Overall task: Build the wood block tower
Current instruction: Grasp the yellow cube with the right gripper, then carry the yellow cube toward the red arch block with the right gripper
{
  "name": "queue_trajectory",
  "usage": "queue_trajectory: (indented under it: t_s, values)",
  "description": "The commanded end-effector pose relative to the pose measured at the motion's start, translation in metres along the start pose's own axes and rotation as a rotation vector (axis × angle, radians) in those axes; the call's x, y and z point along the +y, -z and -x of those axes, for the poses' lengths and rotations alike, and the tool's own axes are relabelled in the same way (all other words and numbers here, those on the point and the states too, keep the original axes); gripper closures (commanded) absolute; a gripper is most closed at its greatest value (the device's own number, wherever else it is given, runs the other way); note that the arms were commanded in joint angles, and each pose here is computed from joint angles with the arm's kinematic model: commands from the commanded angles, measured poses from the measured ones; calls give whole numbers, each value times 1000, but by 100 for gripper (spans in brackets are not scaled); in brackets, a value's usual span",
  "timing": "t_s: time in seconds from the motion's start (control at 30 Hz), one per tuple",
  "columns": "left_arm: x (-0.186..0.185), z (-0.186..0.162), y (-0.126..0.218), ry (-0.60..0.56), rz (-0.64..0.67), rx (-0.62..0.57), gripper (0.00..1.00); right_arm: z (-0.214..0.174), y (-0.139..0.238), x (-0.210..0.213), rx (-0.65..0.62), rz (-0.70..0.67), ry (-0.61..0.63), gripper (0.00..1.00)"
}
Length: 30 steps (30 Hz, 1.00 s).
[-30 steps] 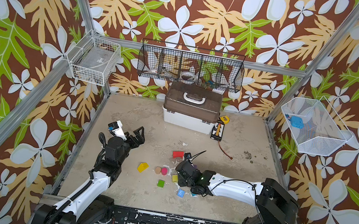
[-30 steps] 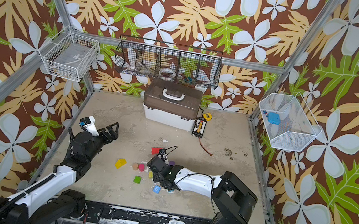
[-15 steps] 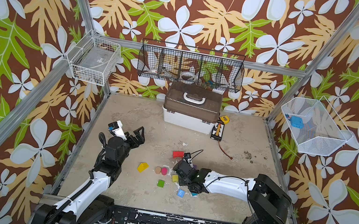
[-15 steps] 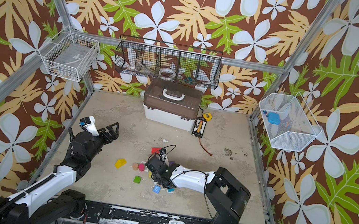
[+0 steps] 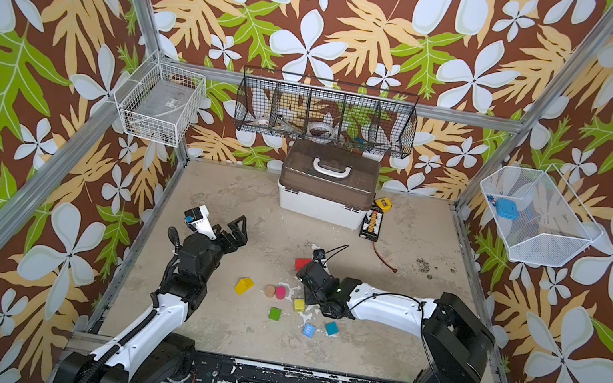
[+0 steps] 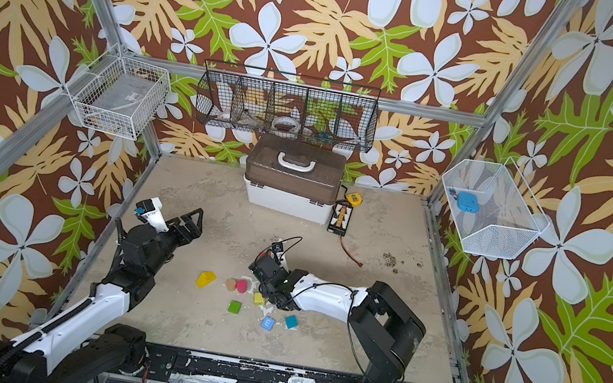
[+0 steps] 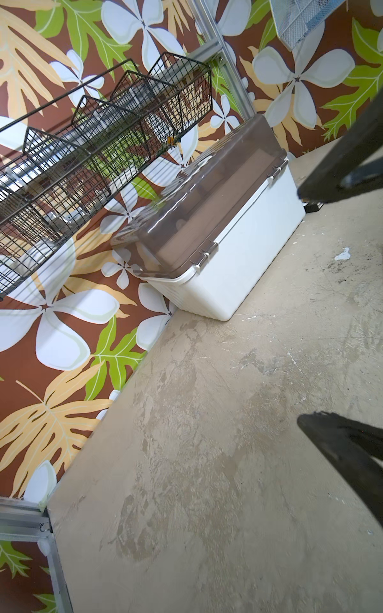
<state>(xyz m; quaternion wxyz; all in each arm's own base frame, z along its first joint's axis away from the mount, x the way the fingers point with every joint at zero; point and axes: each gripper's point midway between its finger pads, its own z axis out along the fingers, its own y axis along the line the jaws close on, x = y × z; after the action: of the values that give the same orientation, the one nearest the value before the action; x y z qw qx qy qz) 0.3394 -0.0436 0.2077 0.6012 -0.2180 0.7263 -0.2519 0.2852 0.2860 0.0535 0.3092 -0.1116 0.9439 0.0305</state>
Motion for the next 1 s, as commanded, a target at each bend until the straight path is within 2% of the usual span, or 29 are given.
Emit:
queue_trajectory:
  t_s: [0.0,0.47,0.97]
  values:
    - [-7,6,2,-6,-26,-19,0,14,5,3,-25,-2,-33,79]
    - [-8,8,3,-6,-29,-27,0,11,-11,17,-15,34,-18,76]
    - [-5,6,1,-8,-17,-20,0,6,-31,22,30,-11,33,67]
